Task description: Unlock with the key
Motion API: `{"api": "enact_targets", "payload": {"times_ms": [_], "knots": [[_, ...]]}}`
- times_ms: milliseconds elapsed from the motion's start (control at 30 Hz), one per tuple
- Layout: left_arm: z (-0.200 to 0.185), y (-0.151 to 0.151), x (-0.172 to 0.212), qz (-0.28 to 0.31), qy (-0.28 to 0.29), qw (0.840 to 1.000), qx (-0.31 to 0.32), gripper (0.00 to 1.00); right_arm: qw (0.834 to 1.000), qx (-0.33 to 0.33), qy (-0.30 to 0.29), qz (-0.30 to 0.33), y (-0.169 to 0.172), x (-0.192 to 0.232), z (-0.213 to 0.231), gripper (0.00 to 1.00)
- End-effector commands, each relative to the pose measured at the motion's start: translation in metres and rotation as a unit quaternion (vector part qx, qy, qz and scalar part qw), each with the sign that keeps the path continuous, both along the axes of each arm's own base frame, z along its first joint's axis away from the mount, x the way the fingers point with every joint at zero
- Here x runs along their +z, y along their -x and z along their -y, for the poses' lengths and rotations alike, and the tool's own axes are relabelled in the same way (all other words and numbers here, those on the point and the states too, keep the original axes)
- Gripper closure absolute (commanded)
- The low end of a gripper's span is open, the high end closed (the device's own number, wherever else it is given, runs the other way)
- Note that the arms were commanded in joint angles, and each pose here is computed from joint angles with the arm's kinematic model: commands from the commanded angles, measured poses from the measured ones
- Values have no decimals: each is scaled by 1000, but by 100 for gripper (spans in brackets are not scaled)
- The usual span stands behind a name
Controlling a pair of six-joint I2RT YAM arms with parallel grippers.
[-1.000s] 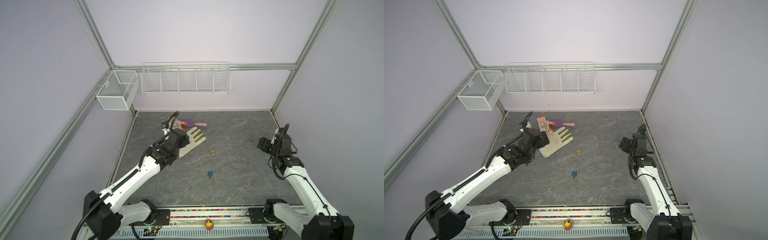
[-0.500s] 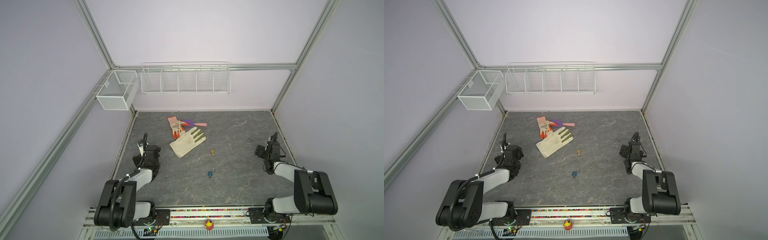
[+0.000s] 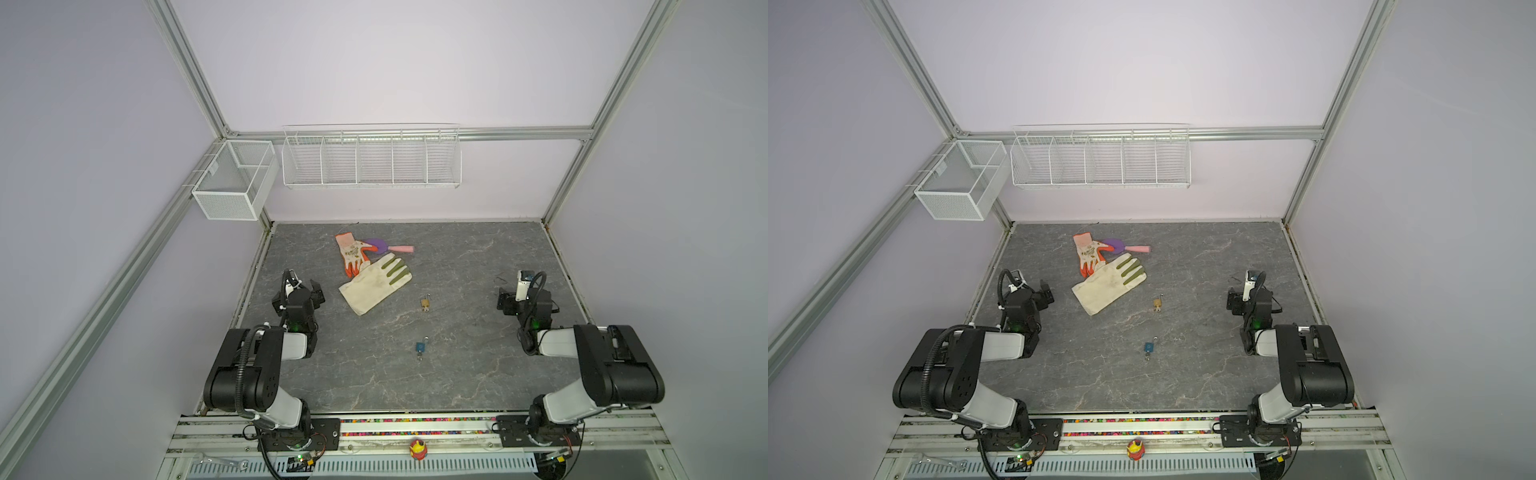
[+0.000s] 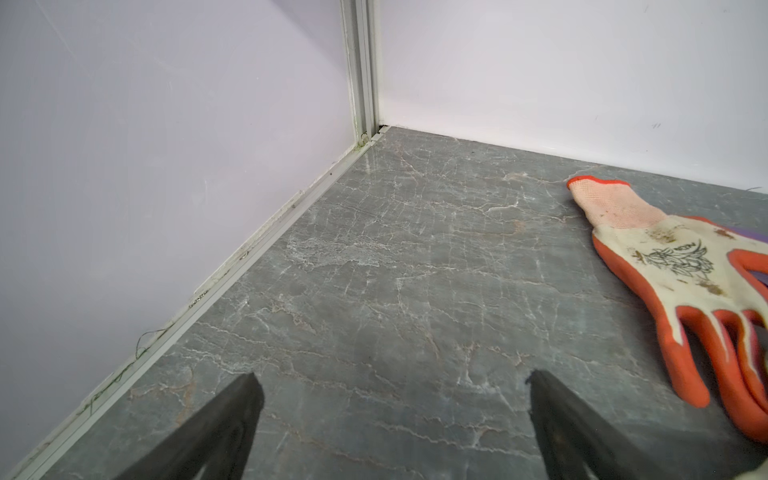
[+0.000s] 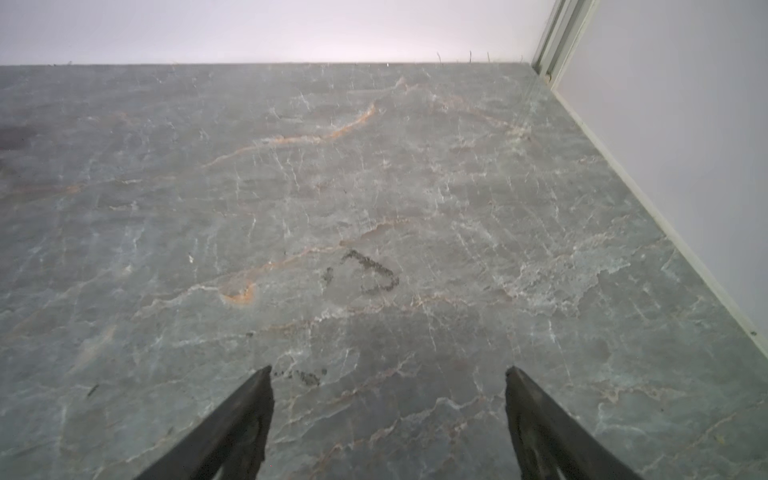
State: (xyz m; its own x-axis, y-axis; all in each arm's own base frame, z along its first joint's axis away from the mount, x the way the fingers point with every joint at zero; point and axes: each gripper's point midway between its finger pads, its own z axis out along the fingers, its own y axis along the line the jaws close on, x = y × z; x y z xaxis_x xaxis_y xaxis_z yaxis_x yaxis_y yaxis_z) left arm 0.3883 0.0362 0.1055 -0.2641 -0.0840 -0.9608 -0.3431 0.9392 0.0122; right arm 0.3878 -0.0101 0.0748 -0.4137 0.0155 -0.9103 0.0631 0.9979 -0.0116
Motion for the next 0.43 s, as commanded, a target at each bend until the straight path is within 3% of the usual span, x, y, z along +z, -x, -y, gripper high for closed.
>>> {"api": "enact_targets", "payload": {"times_ms": [0,400], "knots": [[0,-6,14,21,-6,1000,-6,1,999,11,16,25,-7,19,-2,11],[1,-7,15,31,-10,999,-10,1,999,16,13,27,-8,19,-3,12]]}}
